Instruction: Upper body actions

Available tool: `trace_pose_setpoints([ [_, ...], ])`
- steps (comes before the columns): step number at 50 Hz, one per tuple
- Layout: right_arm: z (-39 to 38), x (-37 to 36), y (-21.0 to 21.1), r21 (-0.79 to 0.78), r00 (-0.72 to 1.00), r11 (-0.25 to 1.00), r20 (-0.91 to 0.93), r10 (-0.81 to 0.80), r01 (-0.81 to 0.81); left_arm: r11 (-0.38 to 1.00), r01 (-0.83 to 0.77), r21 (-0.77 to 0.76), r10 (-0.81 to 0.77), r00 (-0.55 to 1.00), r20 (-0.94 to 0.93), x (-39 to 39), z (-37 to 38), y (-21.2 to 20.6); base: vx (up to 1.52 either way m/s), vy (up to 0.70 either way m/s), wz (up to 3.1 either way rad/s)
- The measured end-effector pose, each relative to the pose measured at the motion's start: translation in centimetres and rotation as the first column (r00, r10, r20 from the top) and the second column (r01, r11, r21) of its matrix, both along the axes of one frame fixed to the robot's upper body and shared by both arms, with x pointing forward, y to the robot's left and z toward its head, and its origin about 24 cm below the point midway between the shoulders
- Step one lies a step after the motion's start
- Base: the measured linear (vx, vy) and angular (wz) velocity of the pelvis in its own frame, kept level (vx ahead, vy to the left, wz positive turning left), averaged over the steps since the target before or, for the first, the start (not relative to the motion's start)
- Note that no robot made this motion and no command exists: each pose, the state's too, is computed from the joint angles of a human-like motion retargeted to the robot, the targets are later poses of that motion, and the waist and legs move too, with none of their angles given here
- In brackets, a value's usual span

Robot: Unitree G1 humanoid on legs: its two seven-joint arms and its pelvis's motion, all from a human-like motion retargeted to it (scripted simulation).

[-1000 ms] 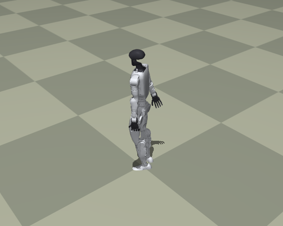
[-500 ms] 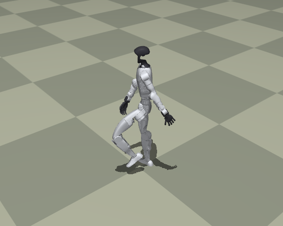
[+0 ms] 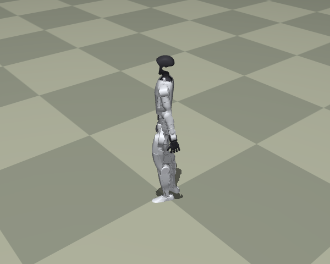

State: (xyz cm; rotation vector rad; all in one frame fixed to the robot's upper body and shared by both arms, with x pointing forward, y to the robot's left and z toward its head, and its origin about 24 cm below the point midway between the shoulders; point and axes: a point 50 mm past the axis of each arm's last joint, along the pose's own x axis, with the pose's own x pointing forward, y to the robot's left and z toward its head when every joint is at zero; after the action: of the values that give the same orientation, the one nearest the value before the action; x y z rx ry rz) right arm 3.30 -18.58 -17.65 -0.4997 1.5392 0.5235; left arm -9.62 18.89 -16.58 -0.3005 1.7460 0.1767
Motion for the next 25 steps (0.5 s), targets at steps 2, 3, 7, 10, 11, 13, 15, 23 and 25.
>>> trace_pose_setpoints([
  [2, 0.0, -0.2, -0.2, -0.008, 0.998, 0.998, 0.021, -0.06, 0.06, 0.996, 0.082, 0.023, -0.083, 0.995, 0.049, 1.8, -0.3, 1.0, -0.02, 0.0, 0.11],
  [3, 0.0, 0.0, -0.1, 0.0, 0.997, 0.997, 0.038, -0.071, 0.071, 0.992, 0.121, 0.043, -0.124, 0.99, 0.065, 2.7, -0.4, 1.7, -0.05, -0.02, -0.57],
  [7, 0.1, 2.3, 0.8, 0.056, 0.994, 0.998, 0.109, -0.011, 0.005, 0.964, 0.25, 0.089, -0.256, 0.965, 0.054, 4.6, -0.3, 3.8, -0.03, 0.07, -0.65],
  [10, 0.2, 4.3, 1.8, 0.122, 0.985, 0.99, 0.165, 0.047, -0.067, 0.958, 0.275, 0.081, -0.276, 0.961, 0.011, 4.5, -0.1, 4.0, 0.11, 0.15, -0.48],
  [11, 0.3, 4.9, 2.1, 0.148, 0.981, 0.986, 0.187, 0.053, -0.082, 0.961, 0.265, 0.082, -0.266, 0.964, 0.003, 4.3, -0.1, 3.9, 0.17, 0.11, -0.27],
  [13, 0.5, 5.9, 2.7, 0.192, 0.972, 0.976, 0.231, 0.054, -0.1, 0.966, 0.246, 0.081, -0.247, 0.969, -0.003, 4.4, -0.2, 3.6, 0.16, 0.12, -0.09],
  [15, 0.8, 6.8, 2.9, 0.212, 0.96, 0.971, 0.275, 0.046, -0.107, 0.967, 0.244, 0.075, -0.245, 0.969, 0.01, 5.1, -0.3, 3.2, 0.11, 0.16, 0.08],
  [23, 0.4, 4.8, 1.2, 0.109, 0.958, 0.981, 0.255, 0.13, -0.162, 0.941, 0.335, 0.056, -0.339, 0.926, 0.165, 12.0, -1.0, 0.9, 0.11, 0.1, -0.07],
  [25, 0.1, 2.8, 0.7, 0.086, 0.967, 0.982, 0.204, 0.15, -0.17, 0.938, 0.344, 0.049, -0.346, 0.909, 0.234, 13.7, -1.0, -0.2, 0.22, 0.18, 0.05],
])
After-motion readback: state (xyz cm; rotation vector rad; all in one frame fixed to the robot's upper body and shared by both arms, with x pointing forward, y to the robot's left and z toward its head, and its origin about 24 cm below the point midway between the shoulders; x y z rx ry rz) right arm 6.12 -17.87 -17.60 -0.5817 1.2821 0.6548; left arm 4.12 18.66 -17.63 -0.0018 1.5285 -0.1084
